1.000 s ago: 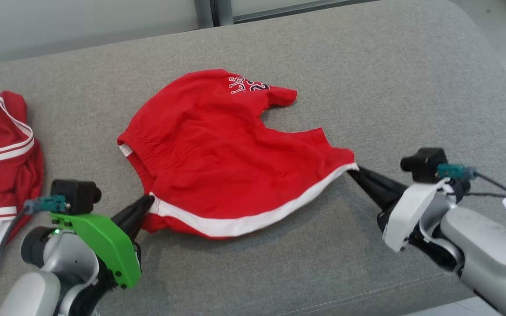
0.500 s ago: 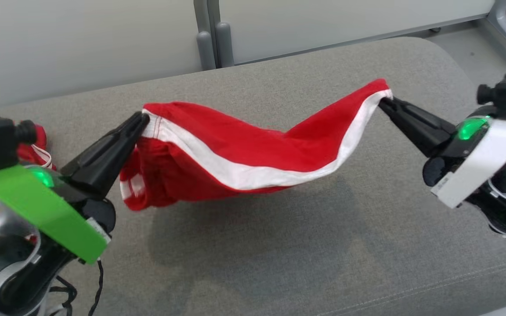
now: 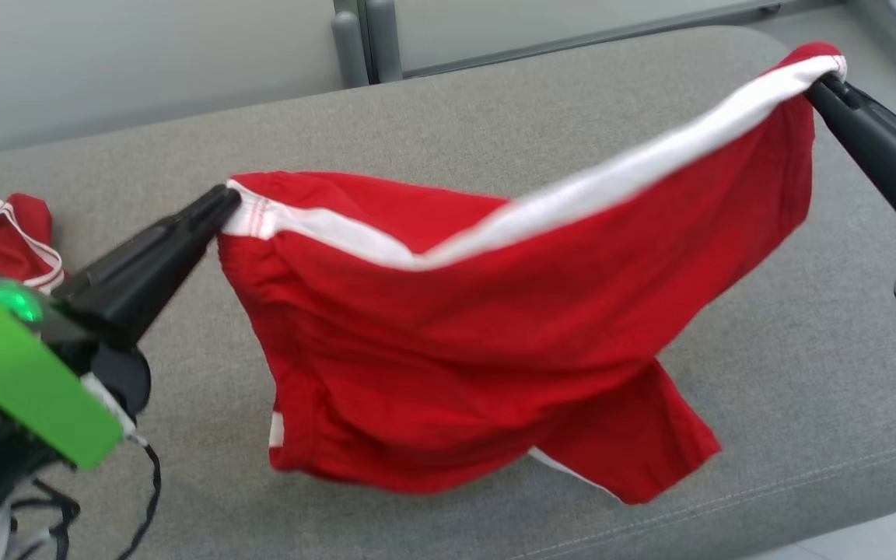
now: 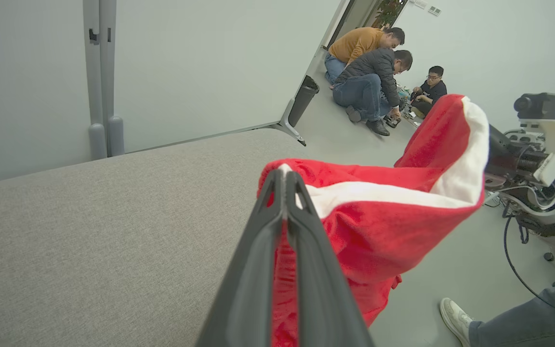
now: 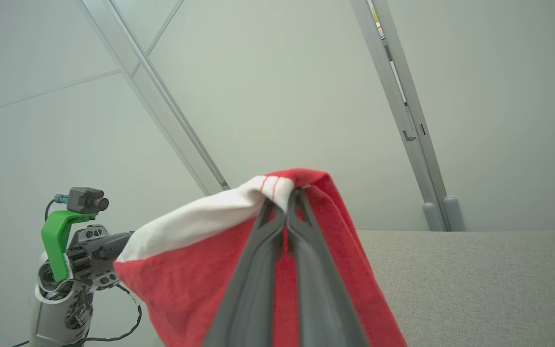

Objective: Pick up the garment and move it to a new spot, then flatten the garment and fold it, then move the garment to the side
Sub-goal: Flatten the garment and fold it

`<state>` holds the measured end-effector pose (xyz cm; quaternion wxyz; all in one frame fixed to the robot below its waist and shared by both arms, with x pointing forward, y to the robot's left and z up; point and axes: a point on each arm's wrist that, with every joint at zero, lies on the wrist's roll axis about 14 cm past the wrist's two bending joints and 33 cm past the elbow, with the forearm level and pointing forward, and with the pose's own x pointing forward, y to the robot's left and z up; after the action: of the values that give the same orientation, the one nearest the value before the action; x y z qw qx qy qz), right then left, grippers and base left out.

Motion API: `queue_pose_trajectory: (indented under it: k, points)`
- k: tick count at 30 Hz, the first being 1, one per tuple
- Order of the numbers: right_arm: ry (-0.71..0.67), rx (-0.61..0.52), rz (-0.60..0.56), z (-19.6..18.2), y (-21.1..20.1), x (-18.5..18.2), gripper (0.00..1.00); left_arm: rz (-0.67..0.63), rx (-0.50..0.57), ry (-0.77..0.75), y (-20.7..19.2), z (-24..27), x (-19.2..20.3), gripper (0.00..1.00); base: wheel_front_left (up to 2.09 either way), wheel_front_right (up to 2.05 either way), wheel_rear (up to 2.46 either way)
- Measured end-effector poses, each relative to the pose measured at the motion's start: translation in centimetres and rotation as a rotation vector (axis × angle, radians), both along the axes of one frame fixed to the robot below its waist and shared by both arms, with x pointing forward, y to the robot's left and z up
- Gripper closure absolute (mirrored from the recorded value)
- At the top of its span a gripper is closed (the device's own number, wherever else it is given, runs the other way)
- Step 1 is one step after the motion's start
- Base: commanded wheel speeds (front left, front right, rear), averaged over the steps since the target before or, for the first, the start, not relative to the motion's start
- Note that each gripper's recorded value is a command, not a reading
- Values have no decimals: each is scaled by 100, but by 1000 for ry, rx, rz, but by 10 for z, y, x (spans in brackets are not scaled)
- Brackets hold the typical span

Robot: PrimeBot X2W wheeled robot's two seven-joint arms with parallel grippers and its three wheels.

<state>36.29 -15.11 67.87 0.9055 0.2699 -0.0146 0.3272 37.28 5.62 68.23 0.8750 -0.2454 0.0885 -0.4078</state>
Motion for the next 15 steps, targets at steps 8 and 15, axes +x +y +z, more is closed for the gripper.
queue_pose_trajectory:
  k: [8, 15]
  points:
    - [182, 219, -141, -26, -13, 84, 100, 99, 160, 254, 12, -79, 90, 100, 0, 0, 0]
    - [-202, 229, -335, 89, -29, 165, 100, 356, 33, -185, 3, 28, 173, 100, 0, 0, 0]
